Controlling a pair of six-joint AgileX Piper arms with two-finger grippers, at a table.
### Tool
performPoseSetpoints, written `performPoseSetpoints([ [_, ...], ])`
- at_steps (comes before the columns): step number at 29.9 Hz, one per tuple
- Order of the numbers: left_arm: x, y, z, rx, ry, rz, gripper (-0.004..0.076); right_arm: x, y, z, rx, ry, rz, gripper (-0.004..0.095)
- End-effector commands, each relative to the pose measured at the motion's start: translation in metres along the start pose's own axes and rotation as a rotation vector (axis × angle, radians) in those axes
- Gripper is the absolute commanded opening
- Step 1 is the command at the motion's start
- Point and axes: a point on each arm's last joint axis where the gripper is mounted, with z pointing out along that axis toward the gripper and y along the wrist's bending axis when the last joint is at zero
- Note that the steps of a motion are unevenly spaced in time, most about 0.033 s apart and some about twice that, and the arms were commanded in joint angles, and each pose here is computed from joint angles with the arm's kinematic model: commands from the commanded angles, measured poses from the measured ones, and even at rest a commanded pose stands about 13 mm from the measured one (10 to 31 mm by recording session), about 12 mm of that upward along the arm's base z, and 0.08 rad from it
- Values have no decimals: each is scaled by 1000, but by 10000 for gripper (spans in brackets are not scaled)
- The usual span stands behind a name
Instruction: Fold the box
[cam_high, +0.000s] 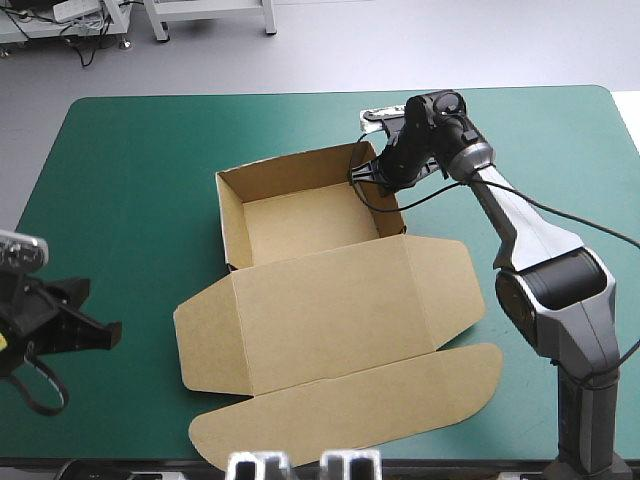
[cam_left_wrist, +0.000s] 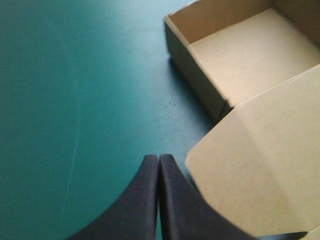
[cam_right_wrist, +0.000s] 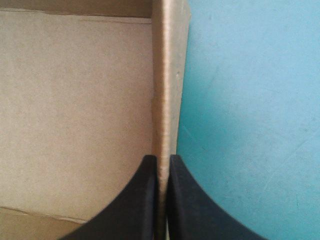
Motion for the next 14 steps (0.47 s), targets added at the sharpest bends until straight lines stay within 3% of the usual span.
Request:
performPoseSetpoints([
  [1,38,7,6,-103,-18,-67,-9,-1,1,-54,16,-114,-19,-13],
  [7,107,0,24,-86,39,-88,-9,3,-32,-102,148,-215,-6,-13],
  [14,150,-5,28,-60,27,-156,-9,25,-119,-175,268,-344,165,-13],
])
